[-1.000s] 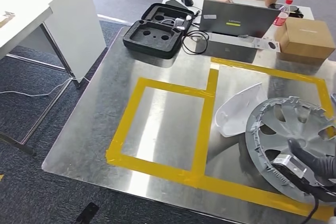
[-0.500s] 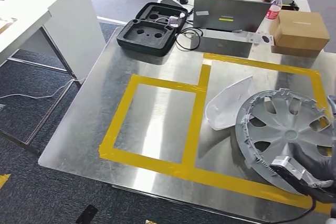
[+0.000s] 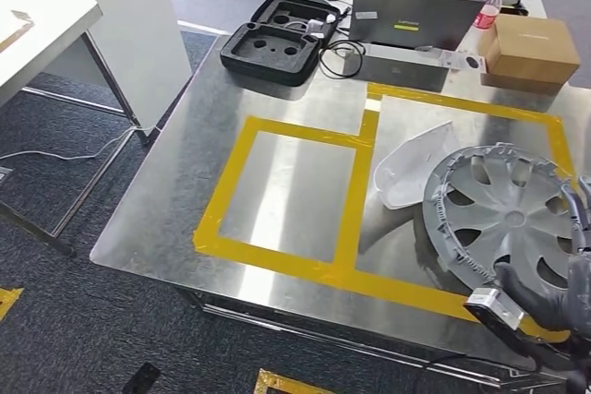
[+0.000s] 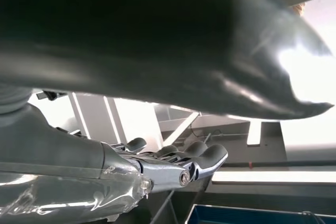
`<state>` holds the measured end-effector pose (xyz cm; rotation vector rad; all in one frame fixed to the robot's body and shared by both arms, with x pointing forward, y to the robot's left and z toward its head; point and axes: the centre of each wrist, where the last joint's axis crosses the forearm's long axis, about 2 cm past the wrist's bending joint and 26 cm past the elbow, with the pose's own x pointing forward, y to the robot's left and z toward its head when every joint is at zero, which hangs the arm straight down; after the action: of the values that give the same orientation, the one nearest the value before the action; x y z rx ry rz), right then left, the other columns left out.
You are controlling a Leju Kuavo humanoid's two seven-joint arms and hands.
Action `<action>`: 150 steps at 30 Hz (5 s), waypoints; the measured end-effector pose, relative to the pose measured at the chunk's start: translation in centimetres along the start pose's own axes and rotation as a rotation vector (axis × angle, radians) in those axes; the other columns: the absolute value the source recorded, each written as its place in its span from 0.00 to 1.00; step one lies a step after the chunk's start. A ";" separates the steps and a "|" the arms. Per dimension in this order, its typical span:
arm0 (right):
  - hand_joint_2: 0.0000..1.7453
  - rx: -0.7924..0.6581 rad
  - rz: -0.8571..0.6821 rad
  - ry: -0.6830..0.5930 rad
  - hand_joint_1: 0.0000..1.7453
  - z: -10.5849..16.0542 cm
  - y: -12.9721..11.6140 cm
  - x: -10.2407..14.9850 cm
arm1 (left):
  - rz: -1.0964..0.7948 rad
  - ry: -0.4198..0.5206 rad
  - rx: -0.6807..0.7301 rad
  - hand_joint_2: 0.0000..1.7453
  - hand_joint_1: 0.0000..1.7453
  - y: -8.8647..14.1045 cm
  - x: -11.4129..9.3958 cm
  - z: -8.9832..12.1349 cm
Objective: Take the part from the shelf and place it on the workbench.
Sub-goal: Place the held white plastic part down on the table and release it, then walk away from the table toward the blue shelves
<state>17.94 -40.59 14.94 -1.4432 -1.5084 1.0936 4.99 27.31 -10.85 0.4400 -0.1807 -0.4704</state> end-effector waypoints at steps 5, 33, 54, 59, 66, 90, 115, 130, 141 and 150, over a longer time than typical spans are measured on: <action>0.00 0.002 -0.009 0.012 0.00 0.8 0.5 0.5 | -0.002 0.006 0.007 0.00 0.00 0.4 -0.2 -0.2; 0.00 0.044 -0.012 0.063 0.00 3.5 1.4 1.5 | 0.002 -0.005 -0.002 0.00 0.00 0.4 0.0 -0.2; 0.00 0.051 -0.039 0.077 0.00 3.6 2.0 1.6 | -0.017 -0.023 -0.005 0.00 0.00 0.3 0.2 -0.1; 0.00 0.060 -0.044 0.081 0.00 3.7 2.2 1.6 | -0.010 -0.012 -0.007 0.00 0.00 0.2 -0.1 -0.1; 0.00 0.113 -0.141 0.151 0.00 5.1 3.0 1.8 | 0.001 -0.026 -0.018 0.00 0.00 -0.1 0.0 0.0; 0.00 1.055 -0.760 1.407 0.00 21.6 19.3 10.4 | -0.016 -0.081 -0.028 0.00 0.00 -1.0 1.1 0.6; 0.00 1.293 -0.812 1.424 0.00 20.5 19.4 18.2 | -0.006 -0.077 -0.016 0.00 0.00 -0.9 0.9 0.5; 0.00 1.419 -0.726 1.234 0.00 18.7 19.8 18.0 | 0.208 0.001 0.009 0.00 0.00 4.1 15.2 1.6; 0.00 1.433 -0.670 1.110 0.00 18.7 19.8 18.2 | 0.268 0.009 0.032 0.00 0.00 6.6 14.3 0.4; 0.00 1.486 -0.638 1.093 0.00 19.3 19.6 18.3 | 0.285 -0.016 0.081 0.00 0.00 6.7 14.0 0.3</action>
<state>5.28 -23.89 -10.70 -0.2325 -0.0744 0.5008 19.89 25.96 -6.63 0.4810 -0.2746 -0.1869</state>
